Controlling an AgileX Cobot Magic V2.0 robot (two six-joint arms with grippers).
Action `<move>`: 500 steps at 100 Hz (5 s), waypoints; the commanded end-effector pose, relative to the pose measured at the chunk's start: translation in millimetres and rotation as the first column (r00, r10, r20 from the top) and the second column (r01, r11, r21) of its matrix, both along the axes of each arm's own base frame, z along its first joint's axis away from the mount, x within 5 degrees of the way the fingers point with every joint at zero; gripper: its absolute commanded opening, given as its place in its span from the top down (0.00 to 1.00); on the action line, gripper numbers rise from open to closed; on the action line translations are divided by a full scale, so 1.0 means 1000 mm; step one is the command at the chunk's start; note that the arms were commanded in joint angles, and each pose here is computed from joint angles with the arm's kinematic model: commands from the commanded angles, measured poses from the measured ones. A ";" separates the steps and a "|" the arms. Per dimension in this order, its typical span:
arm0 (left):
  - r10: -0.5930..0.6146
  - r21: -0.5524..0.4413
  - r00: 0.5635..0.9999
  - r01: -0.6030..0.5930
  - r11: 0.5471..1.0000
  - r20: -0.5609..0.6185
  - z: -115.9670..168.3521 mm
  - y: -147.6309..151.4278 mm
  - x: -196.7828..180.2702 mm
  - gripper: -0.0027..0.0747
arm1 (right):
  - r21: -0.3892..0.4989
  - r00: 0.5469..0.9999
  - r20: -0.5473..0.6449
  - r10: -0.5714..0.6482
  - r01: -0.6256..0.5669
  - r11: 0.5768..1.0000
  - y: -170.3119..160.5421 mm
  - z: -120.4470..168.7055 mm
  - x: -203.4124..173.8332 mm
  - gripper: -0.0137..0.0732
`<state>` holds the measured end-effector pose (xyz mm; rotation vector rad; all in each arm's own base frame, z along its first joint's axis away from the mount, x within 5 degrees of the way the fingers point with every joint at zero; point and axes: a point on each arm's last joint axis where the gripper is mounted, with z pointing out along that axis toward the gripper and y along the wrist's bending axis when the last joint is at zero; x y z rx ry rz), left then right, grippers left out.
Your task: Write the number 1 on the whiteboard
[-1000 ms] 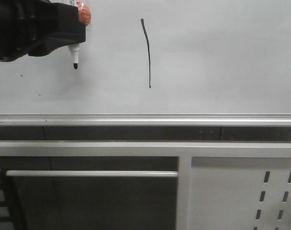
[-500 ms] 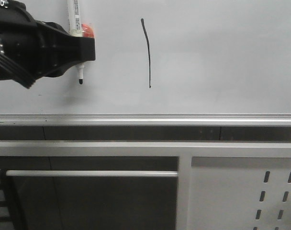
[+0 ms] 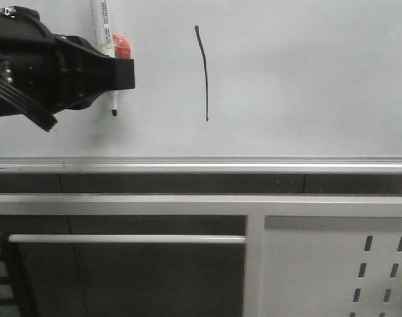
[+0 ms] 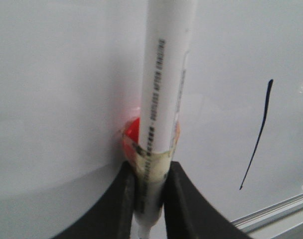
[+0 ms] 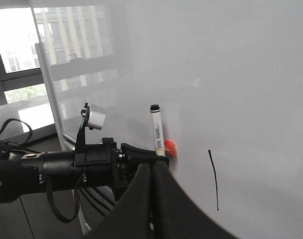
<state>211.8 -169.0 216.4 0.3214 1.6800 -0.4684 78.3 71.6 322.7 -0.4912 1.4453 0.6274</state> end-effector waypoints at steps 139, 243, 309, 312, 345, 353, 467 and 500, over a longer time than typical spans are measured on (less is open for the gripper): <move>0.062 -0.102 0.992 -0.051 0.994 0.107 0.022 0.002 0.005 0.58 | 0.029 1.000 0.013 -0.026 0.026 0.999 -0.002 0.010 0.001 0.90; -0.055 -0.106 0.977 0.079 0.991 0.207 0.092 0.021 -0.054 0.34 | 0.046 1.000 0.029 -0.006 0.005 0.999 -0.005 0.013 -0.003 0.90; 0.027 -0.211 0.927 0.057 0.976 0.374 0.143 0.149 -0.155 0.99 | 0.244 0.975 0.217 0.051 -0.104 0.964 -0.050 0.031 -0.052 0.90; 0.025 -0.226 0.935 0.059 0.972 0.354 0.139 0.150 -0.156 0.99 | 0.247 0.974 0.220 0.050 -0.105 0.963 -0.051 0.031 -0.053 0.90; 0.010 -0.301 0.965 0.072 0.951 0.262 0.121 0.153 -0.158 0.99 | 0.261 0.975 0.216 0.056 -0.113 0.959 -0.053 0.031 -0.054 0.90; 0.010 -0.300 0.965 0.071 0.951 0.261 0.120 0.153 -0.158 0.99 | 0.267 0.976 0.215 0.042 -0.100 0.959 -0.054 0.031 -0.053 0.90; 0.060 -0.040 0.882 -0.047 0.998 0.468 0.067 0.141 -0.152 0.99 | 0.268 0.976 0.215 0.040 -0.098 0.958 -0.054 0.031 -0.053 0.90; 0.228 -0.014 0.963 -0.228 0.974 0.145 0.003 0.151 -0.148 0.99 | 0.268 0.976 0.215 0.040 -0.098 0.958 -0.054 0.031 -0.053 0.90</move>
